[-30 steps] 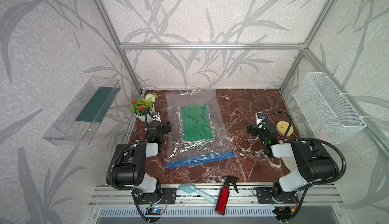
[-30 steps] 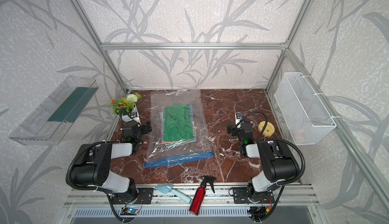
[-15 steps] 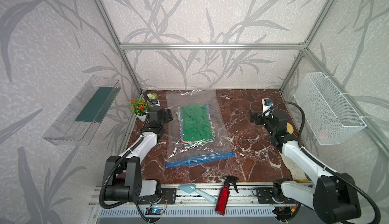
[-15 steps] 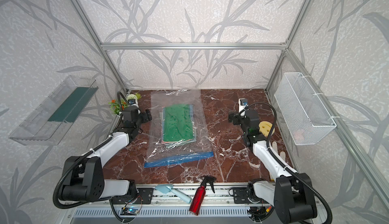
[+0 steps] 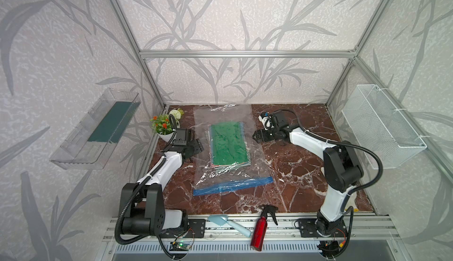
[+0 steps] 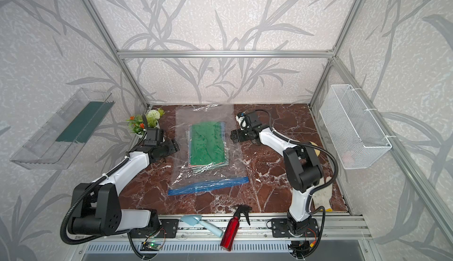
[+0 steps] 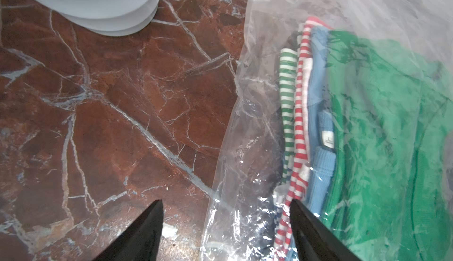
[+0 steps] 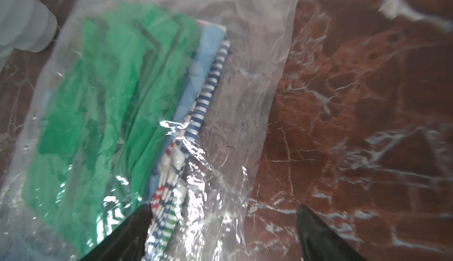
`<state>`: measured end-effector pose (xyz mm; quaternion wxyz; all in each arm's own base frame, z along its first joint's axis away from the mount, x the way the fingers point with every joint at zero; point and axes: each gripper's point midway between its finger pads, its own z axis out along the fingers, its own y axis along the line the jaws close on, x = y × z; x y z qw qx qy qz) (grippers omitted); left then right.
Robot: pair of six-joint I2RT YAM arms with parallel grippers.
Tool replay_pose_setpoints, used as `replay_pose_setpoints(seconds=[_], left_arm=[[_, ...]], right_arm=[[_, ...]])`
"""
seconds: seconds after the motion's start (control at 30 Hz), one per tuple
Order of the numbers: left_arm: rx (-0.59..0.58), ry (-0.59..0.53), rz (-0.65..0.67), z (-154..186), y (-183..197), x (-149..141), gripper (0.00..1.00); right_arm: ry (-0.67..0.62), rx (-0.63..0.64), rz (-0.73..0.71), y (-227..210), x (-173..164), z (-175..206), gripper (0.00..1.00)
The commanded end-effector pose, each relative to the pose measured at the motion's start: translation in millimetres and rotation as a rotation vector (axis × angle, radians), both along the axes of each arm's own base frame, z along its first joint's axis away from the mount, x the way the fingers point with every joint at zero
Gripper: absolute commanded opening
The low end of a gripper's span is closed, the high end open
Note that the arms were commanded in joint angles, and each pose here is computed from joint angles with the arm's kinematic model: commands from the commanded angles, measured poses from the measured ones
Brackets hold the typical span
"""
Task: Take the tank top out of the vacuum bag
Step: Adjust the vacuum bag at the center of the board.
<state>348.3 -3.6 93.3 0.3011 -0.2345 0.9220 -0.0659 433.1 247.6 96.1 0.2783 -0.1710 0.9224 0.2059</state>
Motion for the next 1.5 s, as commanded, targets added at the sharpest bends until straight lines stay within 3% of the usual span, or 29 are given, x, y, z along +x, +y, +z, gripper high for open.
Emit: replay_pose_setpoints(seconds=[0.0,0.27,0.47,0.6,0.77,0.87,1.13,1.47], left_arm=[[-0.039,0.045,0.041,-20.7,0.4,-6.7,0.78],[-0.035,0.054,0.017,-38.2,-3.3,-0.6,0.72],[-0.054,0.052,-0.020,-44.8,-11.4,6.0,0.63],[-0.087,0.051,-0.056,-50.7,-19.7,10.2,0.48],[-0.132,0.034,-0.104,-48.0,-31.6,20.9,0.12],[-0.131,0.021,-0.132,-39.3,-38.6,25.6,0.00],[-0.078,0.032,-0.258,-25.3,-75.7,53.3,0.00],[-0.071,-0.003,-0.434,-13.8,-153.3,125.4,0.00]], right_arm=[[0.053,0.008,-0.022,4.0,13.3,-10.6,0.90],[0.073,0.074,-0.039,11.3,37.5,-44.2,0.90],[0.095,0.176,0.023,26.6,41.7,-48.1,0.79],[0.118,0.219,0.065,36.7,40.5,-49.0,0.60],[0.107,0.258,0.077,37.0,39.0,-41.3,0.02],[0.077,0.290,0.047,25.3,41.5,-27.8,0.00],[0.057,0.460,-0.099,-40.2,40.7,5.7,0.00],[-0.008,0.284,-0.190,-96.8,-22.8,5.1,0.00]])
